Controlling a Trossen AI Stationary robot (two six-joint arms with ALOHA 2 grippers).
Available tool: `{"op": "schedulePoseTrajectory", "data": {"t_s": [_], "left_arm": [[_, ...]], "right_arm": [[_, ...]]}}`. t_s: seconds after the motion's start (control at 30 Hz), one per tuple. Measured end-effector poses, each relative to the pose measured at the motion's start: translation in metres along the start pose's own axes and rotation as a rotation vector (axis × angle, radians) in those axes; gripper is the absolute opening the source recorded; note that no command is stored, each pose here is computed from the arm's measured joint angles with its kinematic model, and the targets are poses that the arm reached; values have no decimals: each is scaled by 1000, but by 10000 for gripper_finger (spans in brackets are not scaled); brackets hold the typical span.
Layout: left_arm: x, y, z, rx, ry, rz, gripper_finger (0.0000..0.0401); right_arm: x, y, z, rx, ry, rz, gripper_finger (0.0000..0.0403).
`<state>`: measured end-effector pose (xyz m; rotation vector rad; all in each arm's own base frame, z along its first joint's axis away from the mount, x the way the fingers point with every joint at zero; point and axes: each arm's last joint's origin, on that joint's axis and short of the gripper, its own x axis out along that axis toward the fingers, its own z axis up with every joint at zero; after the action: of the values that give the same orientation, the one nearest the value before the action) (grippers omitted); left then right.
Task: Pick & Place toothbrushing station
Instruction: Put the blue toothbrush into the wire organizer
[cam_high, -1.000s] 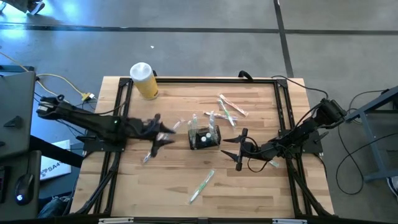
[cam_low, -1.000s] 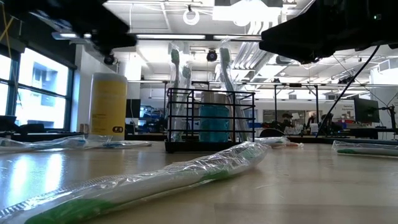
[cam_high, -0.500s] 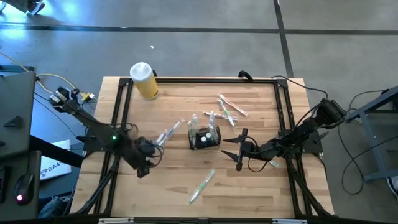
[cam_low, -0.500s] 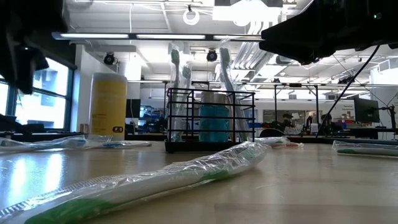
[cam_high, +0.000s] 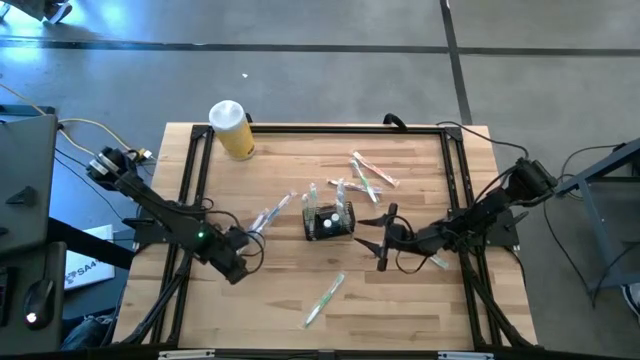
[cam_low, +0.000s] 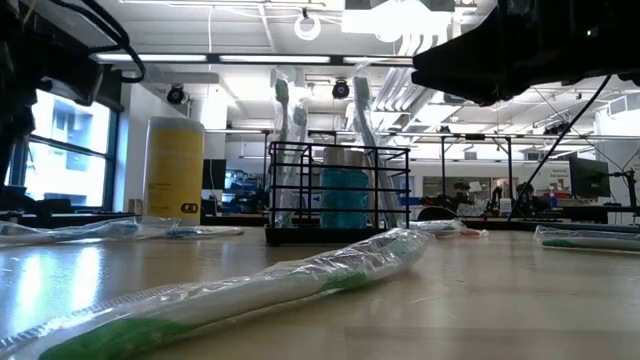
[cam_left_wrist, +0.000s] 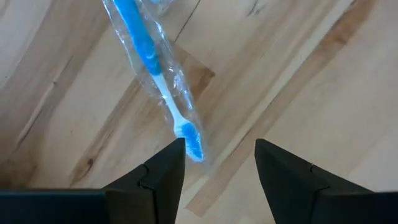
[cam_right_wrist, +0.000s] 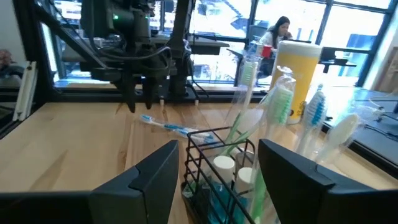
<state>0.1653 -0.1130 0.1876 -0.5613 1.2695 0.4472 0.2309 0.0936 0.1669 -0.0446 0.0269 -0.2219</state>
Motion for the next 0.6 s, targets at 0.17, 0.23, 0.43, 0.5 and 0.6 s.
{"op": "schedulePoseTrajectory", "data": {"t_s": [0.17,0.23,0.43,0.5,0.6], "left_arm": [[8,2,7,-44,-27,54,189],[11,4,11,-66,-23,77,189],[28,8,20,-123,96,159,189],[34,9,20,-128,140,184,189],[40,9,19,-132,208,208,189]], "right_arm": [[3,-3,0,4,0,36,212],[4,-4,0,6,0,37,212],[4,-4,0,6,0,50,212],[4,-4,0,7,0,51,212],[4,-4,0,6,1,50,212]]}}
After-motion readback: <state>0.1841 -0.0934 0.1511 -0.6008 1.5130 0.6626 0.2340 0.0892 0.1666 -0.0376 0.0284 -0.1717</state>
